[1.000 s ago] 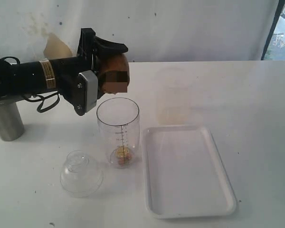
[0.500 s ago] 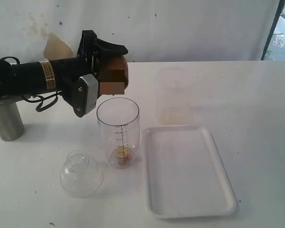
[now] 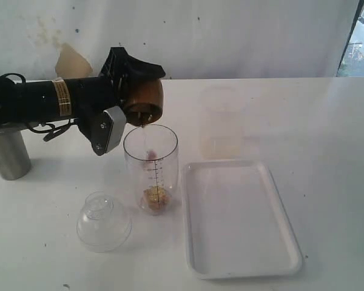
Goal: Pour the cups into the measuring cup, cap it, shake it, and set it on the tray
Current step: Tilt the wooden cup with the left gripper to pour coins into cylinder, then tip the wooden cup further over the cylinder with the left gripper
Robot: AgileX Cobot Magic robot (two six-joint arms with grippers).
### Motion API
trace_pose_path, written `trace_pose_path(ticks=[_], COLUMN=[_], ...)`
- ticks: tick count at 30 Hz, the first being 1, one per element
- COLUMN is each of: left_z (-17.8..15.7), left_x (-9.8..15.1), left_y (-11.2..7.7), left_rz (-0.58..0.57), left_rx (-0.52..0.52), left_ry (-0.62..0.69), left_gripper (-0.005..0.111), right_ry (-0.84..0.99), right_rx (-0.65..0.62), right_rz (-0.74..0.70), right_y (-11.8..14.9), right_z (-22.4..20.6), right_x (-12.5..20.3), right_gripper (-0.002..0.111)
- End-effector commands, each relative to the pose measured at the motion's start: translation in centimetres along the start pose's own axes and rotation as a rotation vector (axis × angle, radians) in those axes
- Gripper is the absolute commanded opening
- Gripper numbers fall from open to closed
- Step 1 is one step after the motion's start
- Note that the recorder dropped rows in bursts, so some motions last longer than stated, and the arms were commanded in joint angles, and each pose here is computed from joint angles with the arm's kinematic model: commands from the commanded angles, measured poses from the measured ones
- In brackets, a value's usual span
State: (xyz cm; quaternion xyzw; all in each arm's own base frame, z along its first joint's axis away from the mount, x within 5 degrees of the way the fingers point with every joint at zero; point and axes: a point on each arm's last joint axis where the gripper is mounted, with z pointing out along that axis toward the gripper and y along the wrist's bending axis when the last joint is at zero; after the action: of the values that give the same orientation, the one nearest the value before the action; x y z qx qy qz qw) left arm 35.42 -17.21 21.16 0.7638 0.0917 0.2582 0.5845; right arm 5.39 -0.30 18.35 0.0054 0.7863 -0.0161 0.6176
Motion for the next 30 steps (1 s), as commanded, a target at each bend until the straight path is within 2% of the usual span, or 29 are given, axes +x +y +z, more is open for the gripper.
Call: trace_pose_path(ticks=[1, 10, 19, 24, 28, 30], left_z=[-0.1, -0.2, -0.8, -0.1, 0.4, 0.4], left_x=[0.1, 0.1, 0.3, -1.0, -1.3, -1.2], left_y=[0.7, 1.0, 2.4, 3.4, 3.0, 2.8], left_rz=[0.035, 0.056, 0.119, 0.138, 0.272, 0.292], left_rx=[-0.018, -0.019, -0.039, -0.058, 0.012, 0.038], left_ry=[0.012, 0.015, 0.028, -0.006, 0.02, 0.028], left_gripper=[0.0, 0.0, 0.0, 0.0, 0.0, 0.0], right_ry=[-0.011, -0.011, -0.011, -0.011, -0.011, -0.011], right_rx=[-0.001, -0.001, -0.001, -0.001, -0.001, -0.001], right_rz=[0.005, 0.005, 0.005, 0.005, 0.005, 0.005], right_y=[0.0, 0.0, 0.0, 0.0, 0.0, 0.0], right_z=[0.0, 0.0, 0.0, 0.0, 0.0, 0.0], right_x=[-0.1, -0.1, -0.1, -0.1, -0.1, -0.1], right_gripper=[0.0, 0.0, 0.0, 0.0, 0.0, 0.0])
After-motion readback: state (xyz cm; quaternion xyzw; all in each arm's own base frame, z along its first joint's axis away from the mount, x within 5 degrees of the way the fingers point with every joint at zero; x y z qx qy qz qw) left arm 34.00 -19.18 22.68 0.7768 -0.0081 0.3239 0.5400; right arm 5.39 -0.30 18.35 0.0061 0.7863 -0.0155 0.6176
